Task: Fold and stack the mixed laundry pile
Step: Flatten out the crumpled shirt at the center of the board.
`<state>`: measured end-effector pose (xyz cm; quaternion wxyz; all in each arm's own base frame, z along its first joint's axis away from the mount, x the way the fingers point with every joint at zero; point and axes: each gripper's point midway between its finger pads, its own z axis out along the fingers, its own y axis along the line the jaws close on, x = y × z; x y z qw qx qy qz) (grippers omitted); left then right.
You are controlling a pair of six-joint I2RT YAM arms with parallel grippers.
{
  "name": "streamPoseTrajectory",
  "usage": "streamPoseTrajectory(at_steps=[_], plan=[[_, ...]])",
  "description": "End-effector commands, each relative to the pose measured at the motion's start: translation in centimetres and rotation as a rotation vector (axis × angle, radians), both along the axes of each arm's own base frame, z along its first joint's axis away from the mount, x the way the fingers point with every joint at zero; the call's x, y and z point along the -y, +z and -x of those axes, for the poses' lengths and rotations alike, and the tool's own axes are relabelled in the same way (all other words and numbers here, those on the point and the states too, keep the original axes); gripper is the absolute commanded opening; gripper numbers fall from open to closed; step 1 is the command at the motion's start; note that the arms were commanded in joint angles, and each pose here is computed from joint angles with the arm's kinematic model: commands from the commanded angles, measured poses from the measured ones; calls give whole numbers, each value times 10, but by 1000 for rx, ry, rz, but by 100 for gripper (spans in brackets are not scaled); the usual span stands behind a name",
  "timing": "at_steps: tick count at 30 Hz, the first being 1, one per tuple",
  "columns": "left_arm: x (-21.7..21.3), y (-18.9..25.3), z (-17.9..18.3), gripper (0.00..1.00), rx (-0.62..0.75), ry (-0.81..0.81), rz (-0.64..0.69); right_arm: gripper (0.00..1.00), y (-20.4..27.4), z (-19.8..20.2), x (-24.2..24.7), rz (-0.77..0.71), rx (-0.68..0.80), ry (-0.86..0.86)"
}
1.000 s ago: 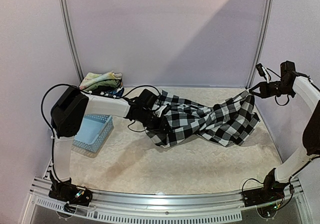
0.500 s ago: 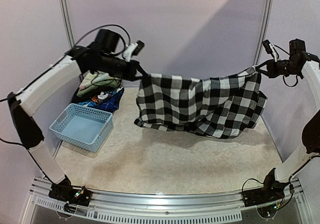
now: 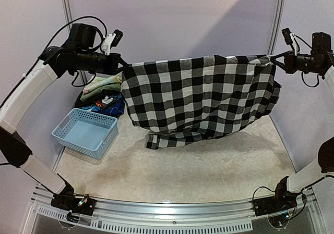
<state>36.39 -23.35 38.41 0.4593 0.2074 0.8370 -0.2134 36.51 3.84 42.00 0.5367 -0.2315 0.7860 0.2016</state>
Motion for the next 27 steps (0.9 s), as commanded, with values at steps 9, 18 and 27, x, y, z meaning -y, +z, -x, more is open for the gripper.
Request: streamPoseTrajectory(at_steps=[9, 18, 27], plan=[[-70, 114, 37, 0, 321, 191, 90, 0, 95, 63, -8, 11, 310, -44], [-98, 198, 108, 0, 567, 158, 148, 0, 159, 134, -36, 0, 492, 23], [-84, 228, 94, 0, 655, 178, 72, 0, 192, 143, -31, -4, 579, -34]])
